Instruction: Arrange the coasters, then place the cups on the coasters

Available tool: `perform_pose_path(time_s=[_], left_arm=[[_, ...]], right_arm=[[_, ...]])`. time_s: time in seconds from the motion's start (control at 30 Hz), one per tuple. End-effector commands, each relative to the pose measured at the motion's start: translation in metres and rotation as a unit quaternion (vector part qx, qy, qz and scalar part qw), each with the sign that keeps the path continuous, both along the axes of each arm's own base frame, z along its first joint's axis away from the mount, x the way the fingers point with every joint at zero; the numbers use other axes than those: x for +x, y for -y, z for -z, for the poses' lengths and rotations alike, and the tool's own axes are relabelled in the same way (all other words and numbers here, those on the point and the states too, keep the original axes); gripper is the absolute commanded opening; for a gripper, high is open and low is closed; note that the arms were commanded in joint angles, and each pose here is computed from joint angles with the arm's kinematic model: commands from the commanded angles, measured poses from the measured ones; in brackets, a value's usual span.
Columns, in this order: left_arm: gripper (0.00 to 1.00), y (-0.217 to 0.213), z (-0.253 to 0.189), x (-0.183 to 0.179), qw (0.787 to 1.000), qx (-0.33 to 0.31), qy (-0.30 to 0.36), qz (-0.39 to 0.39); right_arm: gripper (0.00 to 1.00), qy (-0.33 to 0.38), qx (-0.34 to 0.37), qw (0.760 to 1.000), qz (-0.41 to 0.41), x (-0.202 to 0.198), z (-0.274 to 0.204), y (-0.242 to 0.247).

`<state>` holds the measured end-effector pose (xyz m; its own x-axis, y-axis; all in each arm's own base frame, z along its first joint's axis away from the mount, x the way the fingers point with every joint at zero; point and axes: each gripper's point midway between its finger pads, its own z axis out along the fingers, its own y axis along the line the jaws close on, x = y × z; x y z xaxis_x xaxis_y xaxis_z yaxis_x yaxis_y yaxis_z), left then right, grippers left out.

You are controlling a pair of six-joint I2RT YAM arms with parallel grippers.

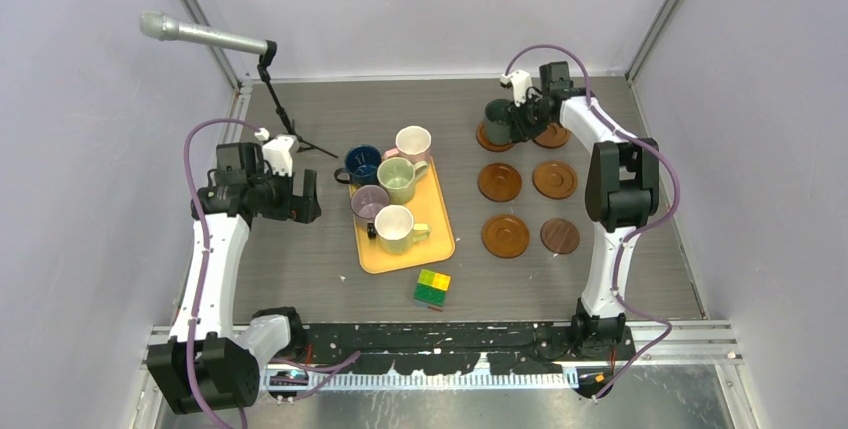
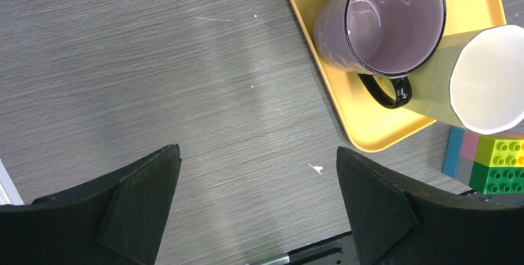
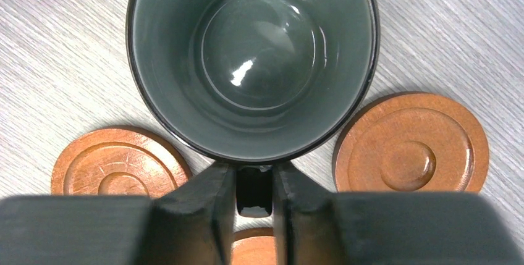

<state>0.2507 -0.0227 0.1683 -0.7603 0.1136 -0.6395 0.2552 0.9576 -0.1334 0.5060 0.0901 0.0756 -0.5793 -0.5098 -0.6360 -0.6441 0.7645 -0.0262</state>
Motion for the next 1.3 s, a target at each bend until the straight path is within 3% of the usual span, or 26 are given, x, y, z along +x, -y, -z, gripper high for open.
perform_pose_path(time_s=[0.0,0.17,0.47,0.67,0.83,1.07,1.27], left_arm=[[1.00,0.001,-0.009,0.005,1.000,-0.001,0.013,0.007],[1.00,0.002,-0.008,0.004,1.000,-0.002,0.011,0.007],[1.00,0.005,-0.012,-0.001,1.000,-0.005,0.012,0.018],[1.00,0.005,-0.019,-0.005,1.000,-0.003,0.017,0.021],[1.00,0.007,-0.021,-0.010,1.000,-0.005,0.015,0.021],[1.00,0.008,-0.025,-0.019,1.000,-0.008,0.011,0.021],[1.00,0.007,-0.027,-0.029,1.000,0.001,0.018,0.022]], right_arm=[[0.36,0.060,0.014,0.998,-0.018,0.021,-0.034,-0.002],[0.56,0.060,0.019,0.998,-0.025,0.016,-0.041,-0.003],[0.69,0.072,0.007,0.997,-0.035,-0.021,-0.102,0.003],[0.72,0.058,0.020,0.997,-0.049,-0.072,-0.151,-0.006],[0.72,0.033,0.009,0.995,-0.094,-0.126,-0.162,-0.048],[0.71,-0.003,-0.002,0.979,-0.203,-0.205,-0.148,-0.142],[0.71,-0.052,-0.001,0.958,-0.281,-0.255,-0.114,-0.195]])
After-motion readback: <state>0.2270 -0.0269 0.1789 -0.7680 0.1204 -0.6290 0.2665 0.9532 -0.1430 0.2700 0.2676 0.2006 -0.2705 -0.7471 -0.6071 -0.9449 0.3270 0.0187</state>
